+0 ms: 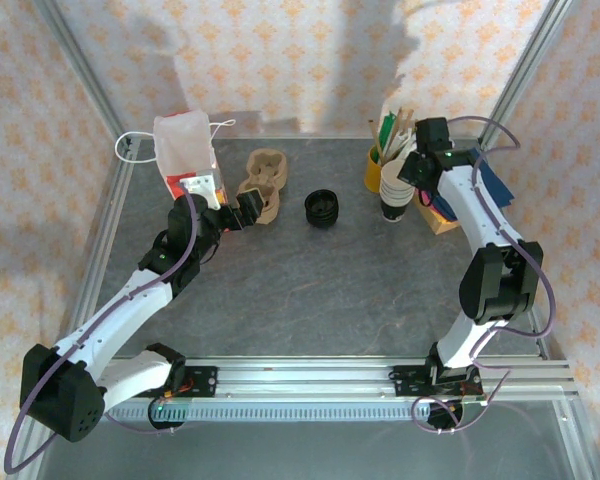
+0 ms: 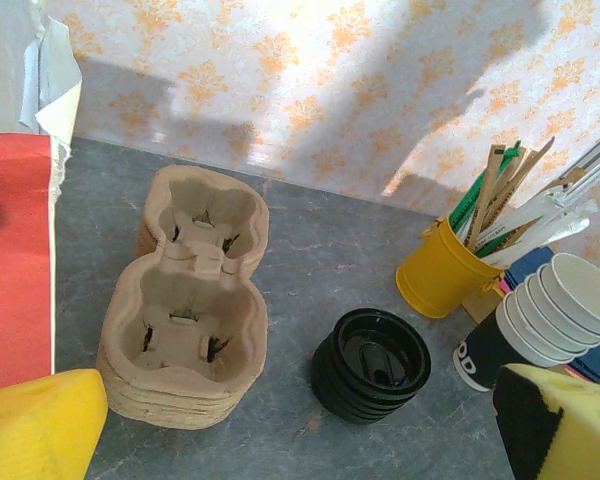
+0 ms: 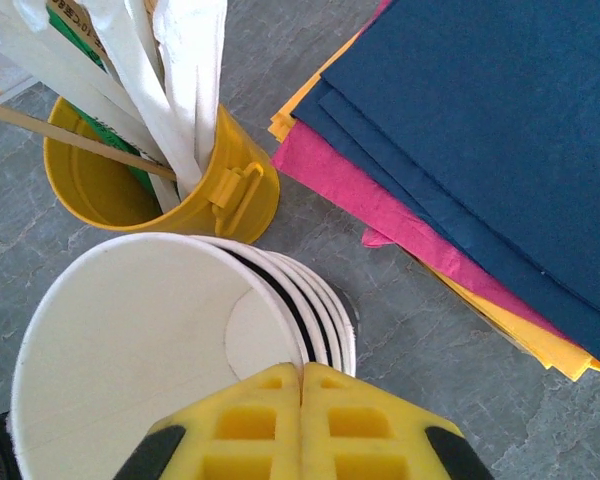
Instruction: Pack the takeout coffee
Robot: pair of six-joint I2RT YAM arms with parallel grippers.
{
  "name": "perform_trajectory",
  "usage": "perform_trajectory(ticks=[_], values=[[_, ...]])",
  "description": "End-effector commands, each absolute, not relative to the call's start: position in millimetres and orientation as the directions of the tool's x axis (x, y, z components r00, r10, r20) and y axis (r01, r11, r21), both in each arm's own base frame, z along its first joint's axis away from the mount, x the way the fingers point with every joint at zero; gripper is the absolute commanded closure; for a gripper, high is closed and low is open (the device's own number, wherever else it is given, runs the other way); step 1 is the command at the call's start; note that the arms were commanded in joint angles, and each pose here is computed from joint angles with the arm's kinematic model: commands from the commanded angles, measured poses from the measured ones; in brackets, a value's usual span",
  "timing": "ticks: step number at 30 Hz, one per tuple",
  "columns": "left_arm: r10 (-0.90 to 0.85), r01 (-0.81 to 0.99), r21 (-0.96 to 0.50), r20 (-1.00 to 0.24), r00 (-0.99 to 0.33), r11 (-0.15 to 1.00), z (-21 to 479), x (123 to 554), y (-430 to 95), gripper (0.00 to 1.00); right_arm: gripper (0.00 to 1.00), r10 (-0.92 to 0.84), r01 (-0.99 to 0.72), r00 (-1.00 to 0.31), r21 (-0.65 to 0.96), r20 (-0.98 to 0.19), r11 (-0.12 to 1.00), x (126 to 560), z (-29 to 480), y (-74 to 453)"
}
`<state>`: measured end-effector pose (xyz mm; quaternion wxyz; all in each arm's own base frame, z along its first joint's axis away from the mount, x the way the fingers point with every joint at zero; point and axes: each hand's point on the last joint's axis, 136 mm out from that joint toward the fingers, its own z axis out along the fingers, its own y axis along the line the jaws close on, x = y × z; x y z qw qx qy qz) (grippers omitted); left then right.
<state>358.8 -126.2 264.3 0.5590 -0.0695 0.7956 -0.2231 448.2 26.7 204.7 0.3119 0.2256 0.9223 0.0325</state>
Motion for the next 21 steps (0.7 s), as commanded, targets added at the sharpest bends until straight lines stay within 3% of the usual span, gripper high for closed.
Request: perform_trajectory(ticks=[1, 14, 21], values=[[-0.369, 0.173, -0.441, -0.867, -0.335, 0.881, 281.2, 356.3, -130.3, 0.01, 1.00, 0.433, 0.382, -0.641, 0.225, -0.634, 0.896, 445.2, 255.6, 19.9], [-0.375, 0.175, -0.443, -0.870, -0.321, 0.879, 288.7, 356.0, -129.3, 0.01, 1.00, 0.451, 0.307, -0.552, 0.332, -0.701, 0.892, 422.8, 336.1, 26.1], [-0.381, 0.165, -0.442, -0.873, -0.306, 0.881, 293.4, 355.0, -125.9, 0.01, 1.00, 0.440, 0.041, -0.609, 0.527, -0.661, 0.849, 399.6, 364.2, 90.9]])
